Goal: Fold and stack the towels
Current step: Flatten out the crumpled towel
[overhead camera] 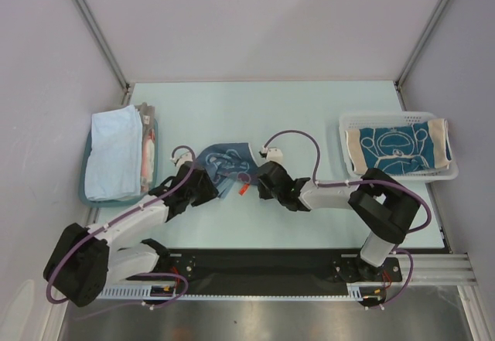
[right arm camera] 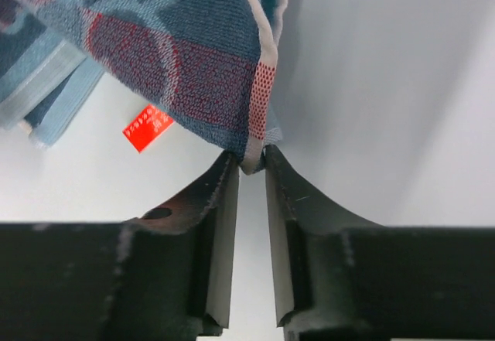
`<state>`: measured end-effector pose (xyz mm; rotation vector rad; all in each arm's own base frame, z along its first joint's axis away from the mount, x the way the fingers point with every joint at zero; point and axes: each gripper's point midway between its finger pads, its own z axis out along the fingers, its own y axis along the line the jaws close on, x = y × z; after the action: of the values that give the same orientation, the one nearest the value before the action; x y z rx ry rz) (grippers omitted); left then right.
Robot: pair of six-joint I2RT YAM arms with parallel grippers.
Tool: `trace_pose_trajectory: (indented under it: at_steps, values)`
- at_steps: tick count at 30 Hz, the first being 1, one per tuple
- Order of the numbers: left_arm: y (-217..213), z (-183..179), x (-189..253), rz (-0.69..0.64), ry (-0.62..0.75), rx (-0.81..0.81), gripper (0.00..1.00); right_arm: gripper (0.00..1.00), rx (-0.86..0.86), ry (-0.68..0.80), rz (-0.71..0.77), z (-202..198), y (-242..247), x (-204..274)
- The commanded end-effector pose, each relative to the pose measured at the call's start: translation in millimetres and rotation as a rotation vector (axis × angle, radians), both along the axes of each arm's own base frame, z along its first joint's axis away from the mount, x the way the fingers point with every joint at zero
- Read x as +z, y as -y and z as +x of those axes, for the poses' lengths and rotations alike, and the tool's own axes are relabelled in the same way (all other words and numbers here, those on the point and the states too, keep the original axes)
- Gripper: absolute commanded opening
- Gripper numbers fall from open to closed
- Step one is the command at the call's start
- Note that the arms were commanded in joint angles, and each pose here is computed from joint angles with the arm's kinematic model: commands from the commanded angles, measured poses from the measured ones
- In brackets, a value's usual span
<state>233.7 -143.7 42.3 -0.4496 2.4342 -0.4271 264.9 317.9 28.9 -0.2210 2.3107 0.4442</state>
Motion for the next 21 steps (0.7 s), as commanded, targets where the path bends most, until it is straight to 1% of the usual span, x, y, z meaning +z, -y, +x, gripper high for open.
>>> trace_pose_trajectory:
  at_steps: [1,4,7,12,15,16,18,19,21]
  values:
    - [5,8,-2,-0.012,0.027,0.026,0.50,0.20,-0.034,0.063,0.074,19,-10,29]
    - [5,9,-10,0.002,0.006,0.028,0.50,0.12,-0.038,0.058,0.075,20,-7,31]
    - [7,10,-15,0.006,-0.007,0.026,0.49,0.06,-0.038,0.053,0.076,21,-4,33]
    - [5,11,-22,0.029,-0.021,0.038,0.48,0.04,-0.039,0.046,0.077,24,1,36]
    - [6,12,-24,0.031,-0.027,0.037,0.41,0.03,-0.036,0.047,0.087,25,2,41]
    - [8,13,-22,0.025,-0.022,0.033,0.34,0.03,-0.034,0.049,0.089,26,3,44]
    - [8,14,-20,0.023,-0.016,0.031,0.26,0.03,-0.035,0.045,0.086,26,5,44]
    - [9,16,-17,0.023,-0.010,0.029,0.13,0.03,-0.036,0.043,0.094,27,7,46]
    - [9,18,-10,0.025,0.008,0.022,0.04,0.03,-0.037,0.038,0.091,29,11,47]
